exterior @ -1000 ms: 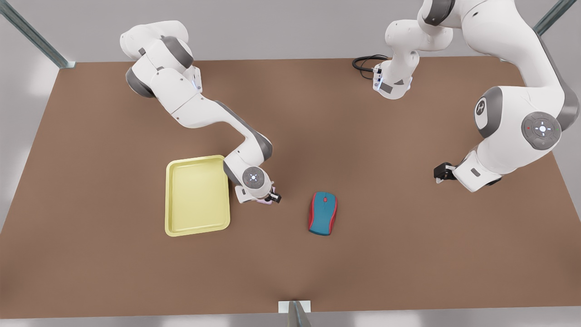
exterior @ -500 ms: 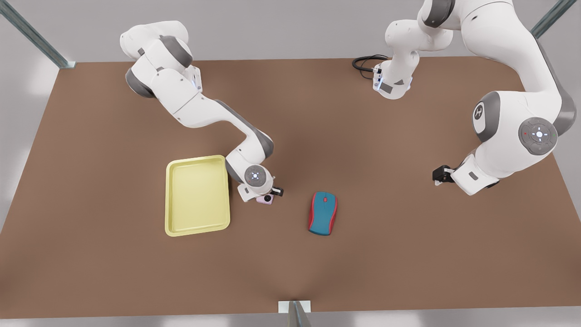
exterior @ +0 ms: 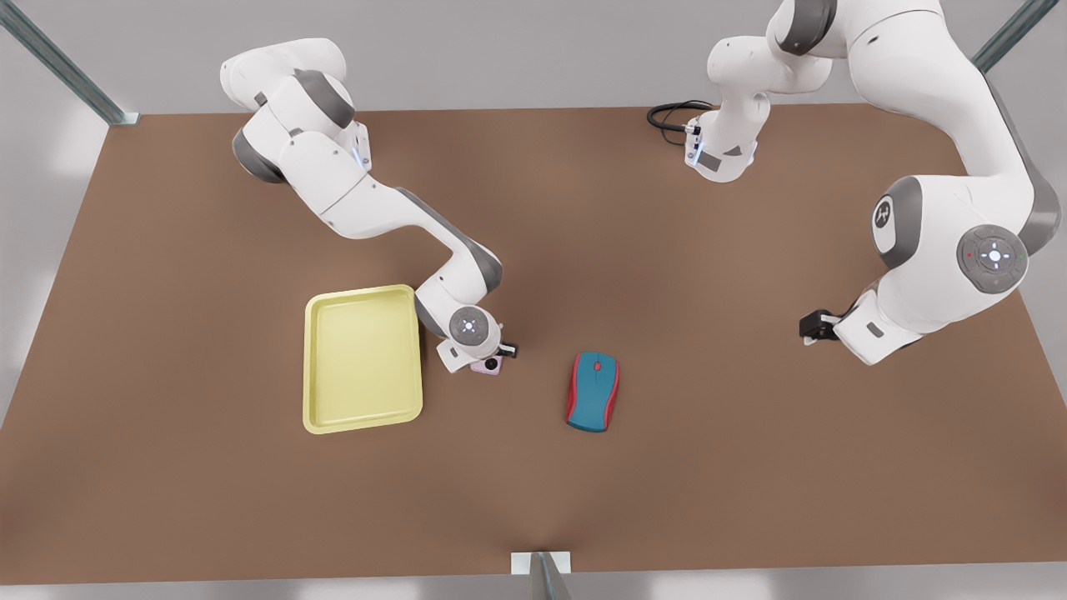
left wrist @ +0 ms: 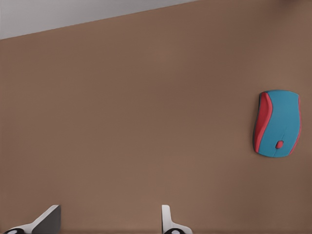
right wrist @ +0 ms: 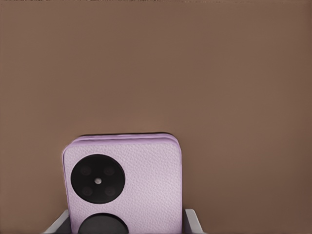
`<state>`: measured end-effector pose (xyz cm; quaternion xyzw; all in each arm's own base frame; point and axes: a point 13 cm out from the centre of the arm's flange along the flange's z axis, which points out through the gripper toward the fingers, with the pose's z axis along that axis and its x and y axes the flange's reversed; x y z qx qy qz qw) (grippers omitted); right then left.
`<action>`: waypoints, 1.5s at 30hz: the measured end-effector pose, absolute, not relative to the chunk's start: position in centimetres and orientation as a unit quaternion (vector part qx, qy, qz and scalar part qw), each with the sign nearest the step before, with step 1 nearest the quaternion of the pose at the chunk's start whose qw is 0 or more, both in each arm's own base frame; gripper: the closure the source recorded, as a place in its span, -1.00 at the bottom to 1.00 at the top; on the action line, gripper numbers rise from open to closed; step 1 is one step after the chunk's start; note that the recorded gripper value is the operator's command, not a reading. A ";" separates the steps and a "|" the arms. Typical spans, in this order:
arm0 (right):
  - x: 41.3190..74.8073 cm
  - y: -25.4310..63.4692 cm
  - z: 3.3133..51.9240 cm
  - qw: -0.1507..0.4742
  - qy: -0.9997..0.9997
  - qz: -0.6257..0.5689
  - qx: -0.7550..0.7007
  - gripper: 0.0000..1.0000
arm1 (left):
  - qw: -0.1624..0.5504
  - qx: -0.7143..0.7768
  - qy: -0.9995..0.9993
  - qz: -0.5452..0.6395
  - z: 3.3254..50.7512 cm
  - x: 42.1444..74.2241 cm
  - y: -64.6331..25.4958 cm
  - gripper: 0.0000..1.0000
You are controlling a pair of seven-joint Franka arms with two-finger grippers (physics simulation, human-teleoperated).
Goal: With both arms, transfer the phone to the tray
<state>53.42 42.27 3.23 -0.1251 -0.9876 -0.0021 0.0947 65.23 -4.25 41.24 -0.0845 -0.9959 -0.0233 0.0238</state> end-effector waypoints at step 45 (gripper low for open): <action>63.2 -2.5 47.2 -0.053 -0.980 0.031 -0.187 -1.00 | 0.024 -0.075 -0.997 -0.025 41.2 65.3 -3.9 -1.00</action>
